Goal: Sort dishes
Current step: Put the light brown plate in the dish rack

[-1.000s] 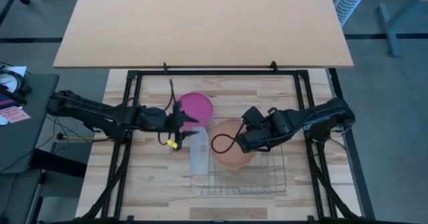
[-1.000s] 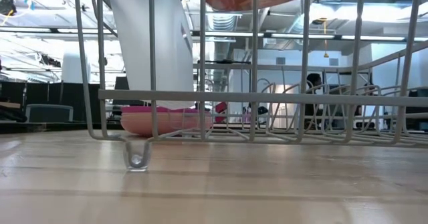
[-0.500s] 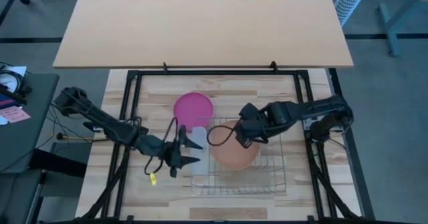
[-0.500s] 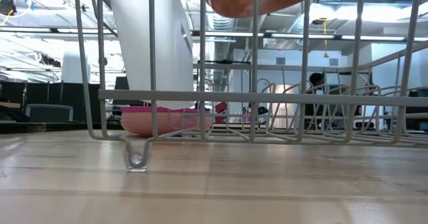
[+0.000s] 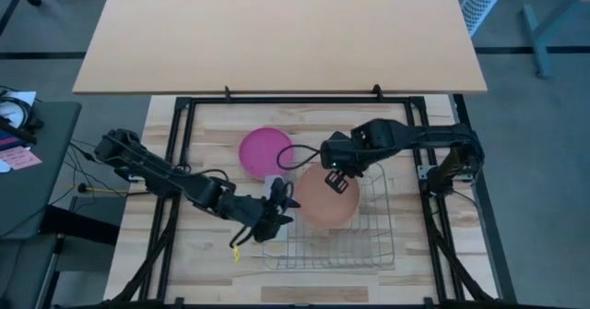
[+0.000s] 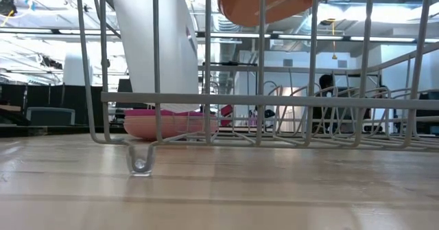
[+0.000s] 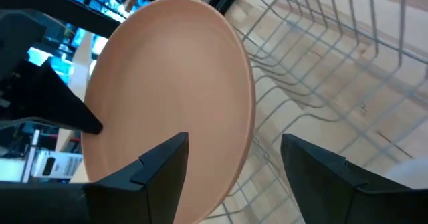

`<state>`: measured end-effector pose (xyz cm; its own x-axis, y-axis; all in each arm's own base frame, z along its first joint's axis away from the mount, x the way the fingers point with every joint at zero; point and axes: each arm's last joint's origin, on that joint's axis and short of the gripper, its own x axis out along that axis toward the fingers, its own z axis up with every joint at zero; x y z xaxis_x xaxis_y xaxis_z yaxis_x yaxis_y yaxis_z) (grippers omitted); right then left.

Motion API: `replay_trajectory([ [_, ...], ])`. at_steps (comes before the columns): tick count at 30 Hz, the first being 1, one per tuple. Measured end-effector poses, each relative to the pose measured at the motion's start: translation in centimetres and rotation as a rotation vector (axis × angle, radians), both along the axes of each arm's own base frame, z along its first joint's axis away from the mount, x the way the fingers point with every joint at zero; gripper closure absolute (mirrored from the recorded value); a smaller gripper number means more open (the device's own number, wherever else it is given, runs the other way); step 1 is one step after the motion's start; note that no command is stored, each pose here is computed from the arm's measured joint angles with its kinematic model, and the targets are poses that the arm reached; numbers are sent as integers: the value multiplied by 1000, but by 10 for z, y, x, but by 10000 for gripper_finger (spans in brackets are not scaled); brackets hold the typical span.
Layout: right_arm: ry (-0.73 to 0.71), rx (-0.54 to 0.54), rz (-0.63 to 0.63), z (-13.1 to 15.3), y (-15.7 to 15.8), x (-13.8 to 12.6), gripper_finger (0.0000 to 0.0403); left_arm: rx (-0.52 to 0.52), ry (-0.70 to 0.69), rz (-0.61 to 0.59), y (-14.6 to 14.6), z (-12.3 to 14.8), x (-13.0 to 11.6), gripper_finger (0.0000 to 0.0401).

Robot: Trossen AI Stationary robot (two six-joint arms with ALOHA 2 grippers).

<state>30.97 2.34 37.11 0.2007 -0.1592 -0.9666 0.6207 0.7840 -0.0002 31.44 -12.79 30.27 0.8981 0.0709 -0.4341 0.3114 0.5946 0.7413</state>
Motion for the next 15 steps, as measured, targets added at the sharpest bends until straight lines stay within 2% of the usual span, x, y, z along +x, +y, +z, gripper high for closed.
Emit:
replay_trajectory([
  [9,-73,-24,100,27,-13,-3,403,7,5,56,15,3,13,211],
  [15,-91,-30,156,33,-19,-3,403,33,-6,71,24,4,16,266],
])
